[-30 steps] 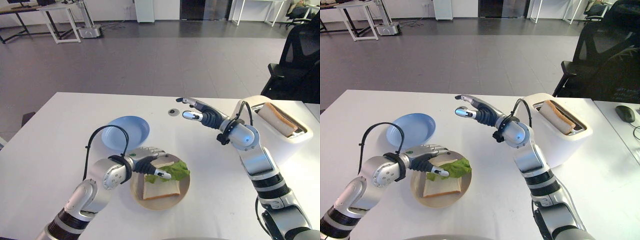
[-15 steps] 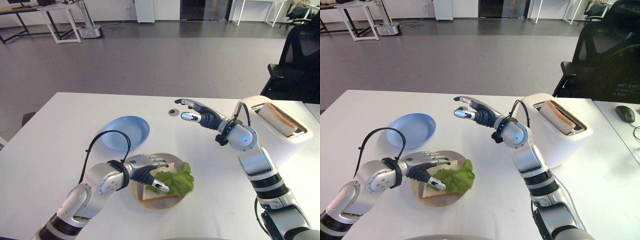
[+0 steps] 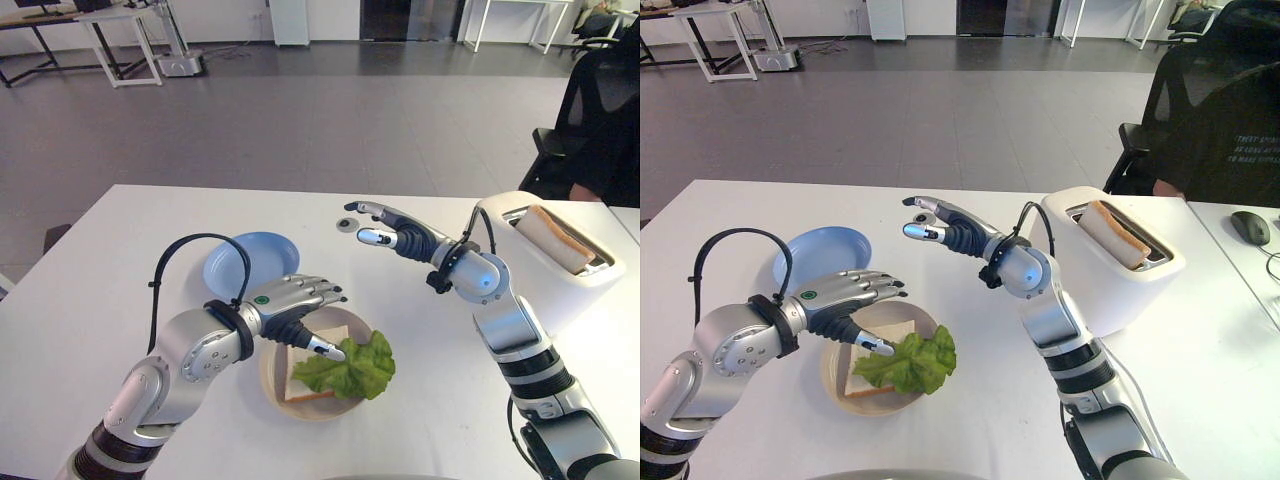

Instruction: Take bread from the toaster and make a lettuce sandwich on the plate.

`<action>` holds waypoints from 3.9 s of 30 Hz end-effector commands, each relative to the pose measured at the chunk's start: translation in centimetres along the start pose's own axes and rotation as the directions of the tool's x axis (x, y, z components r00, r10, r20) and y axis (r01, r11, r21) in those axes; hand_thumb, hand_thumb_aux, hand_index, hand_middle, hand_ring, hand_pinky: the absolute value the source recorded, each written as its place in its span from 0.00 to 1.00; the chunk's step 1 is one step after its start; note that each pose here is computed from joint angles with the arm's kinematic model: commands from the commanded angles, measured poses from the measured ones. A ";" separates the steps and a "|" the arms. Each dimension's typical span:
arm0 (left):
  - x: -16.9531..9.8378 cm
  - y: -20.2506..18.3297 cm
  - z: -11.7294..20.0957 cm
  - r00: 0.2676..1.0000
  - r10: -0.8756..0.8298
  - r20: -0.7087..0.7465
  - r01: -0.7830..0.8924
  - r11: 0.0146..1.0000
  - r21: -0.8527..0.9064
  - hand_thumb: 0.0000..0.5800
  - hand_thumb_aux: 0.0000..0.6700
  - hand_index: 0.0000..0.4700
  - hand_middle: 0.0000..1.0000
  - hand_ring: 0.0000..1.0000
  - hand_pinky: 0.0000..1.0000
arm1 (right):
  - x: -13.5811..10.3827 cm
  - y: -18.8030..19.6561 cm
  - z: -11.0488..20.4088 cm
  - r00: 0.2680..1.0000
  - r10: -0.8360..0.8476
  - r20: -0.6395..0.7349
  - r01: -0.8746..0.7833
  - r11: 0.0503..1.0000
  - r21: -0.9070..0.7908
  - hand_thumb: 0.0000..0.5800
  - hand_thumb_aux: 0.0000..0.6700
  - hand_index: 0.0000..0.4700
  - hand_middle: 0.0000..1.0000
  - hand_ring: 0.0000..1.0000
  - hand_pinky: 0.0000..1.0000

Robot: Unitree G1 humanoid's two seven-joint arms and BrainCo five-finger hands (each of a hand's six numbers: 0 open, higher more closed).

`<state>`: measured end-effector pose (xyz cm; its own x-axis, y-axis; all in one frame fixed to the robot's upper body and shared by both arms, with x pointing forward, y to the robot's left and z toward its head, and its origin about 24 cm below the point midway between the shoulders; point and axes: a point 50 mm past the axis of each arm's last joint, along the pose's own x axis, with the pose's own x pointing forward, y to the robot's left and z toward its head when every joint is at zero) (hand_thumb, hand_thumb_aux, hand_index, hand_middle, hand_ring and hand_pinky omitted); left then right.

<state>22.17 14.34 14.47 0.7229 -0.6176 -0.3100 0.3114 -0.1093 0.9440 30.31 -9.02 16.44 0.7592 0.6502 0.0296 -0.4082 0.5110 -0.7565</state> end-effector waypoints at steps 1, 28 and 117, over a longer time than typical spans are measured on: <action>0.1 2.0 -2.7 0.965 0.246 -0.092 -0.259 0.951 -0.171 0.00 0.00 0.00 0.00 0.00 0.00 | -0.7 -3.3 -1.0 0.986 -0.152 -0.065 0.138 0.974 -0.178 0.00 0.00 0.00 0.00 0.00 0.00; -0.9 2.1 -6.8 0.884 0.402 -0.237 -0.466 0.789 -0.400 0.00 0.00 0.00 0.00 0.00 0.00 | -12.6 -11.1 -8.3 0.639 -0.255 -0.726 -0.172 0.872 -0.457 1.00 1.00 1.00 0.00 0.00 0.00; 1.6 -12.8 -2.8 0.997 -0.065 0.033 0.028 -0.089 -0.996 0.00 0.00 0.00 0.00 0.00 0.00 | 5.7 6.0 -0.2 0.777 0.629 0.028 -0.626 0.767 0.136 0.00 0.00 0.00 0.00 0.00 0.00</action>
<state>21.60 15.52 4.80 0.6483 -0.7377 -0.1884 0.7352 0.6708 -0.0970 30.87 -3.28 7.76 0.2370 0.8022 -0.5481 -0.9211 0.0062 -0.3892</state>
